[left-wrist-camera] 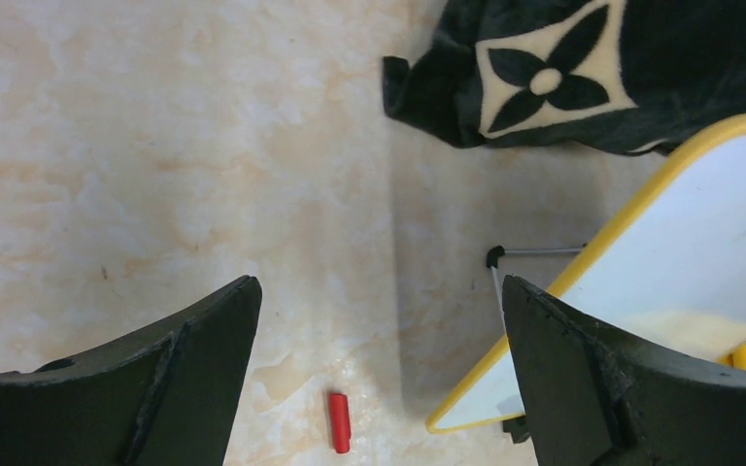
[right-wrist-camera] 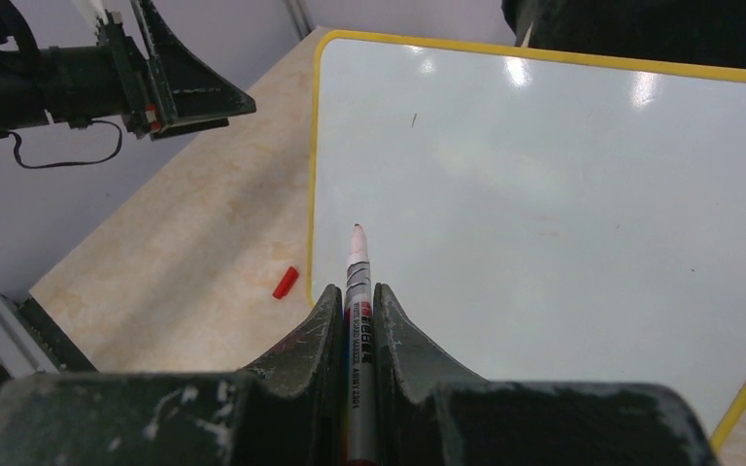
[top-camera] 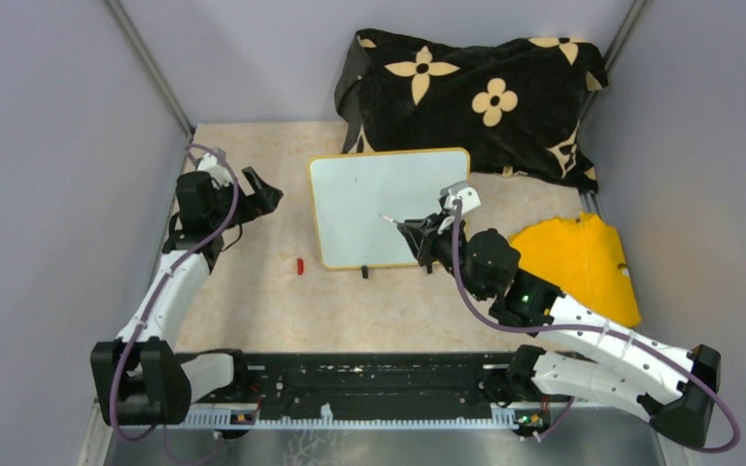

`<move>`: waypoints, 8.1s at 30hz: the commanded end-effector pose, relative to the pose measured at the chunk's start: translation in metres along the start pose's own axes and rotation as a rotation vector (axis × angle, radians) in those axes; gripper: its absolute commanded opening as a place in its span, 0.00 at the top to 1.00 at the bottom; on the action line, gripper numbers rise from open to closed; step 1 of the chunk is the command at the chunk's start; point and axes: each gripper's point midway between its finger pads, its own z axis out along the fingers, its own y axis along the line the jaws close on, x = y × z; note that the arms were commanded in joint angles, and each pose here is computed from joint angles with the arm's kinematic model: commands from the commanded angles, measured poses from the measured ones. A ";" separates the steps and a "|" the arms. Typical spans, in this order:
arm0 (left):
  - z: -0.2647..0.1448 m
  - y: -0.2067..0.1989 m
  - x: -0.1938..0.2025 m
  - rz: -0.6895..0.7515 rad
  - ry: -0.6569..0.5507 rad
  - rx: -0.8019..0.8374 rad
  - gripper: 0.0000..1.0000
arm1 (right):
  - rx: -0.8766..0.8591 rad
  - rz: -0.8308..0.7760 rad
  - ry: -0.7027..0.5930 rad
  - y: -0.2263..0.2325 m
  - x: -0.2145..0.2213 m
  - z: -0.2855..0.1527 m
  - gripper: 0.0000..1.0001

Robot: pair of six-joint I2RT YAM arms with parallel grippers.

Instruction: Write a sentence on the whiteboard

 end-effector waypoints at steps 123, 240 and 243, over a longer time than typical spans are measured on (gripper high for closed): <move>0.017 -0.102 0.090 0.107 0.092 1.184 0.45 | -0.057 0.043 0.108 0.029 0.019 0.036 1.00; 0.024 -0.097 0.095 0.183 0.034 1.175 1.00 | 0.266 -0.145 0.093 0.019 0.039 0.169 1.00; 0.024 -0.097 0.095 0.182 0.034 1.175 1.00 | 0.258 -0.147 0.109 0.020 0.044 0.169 1.00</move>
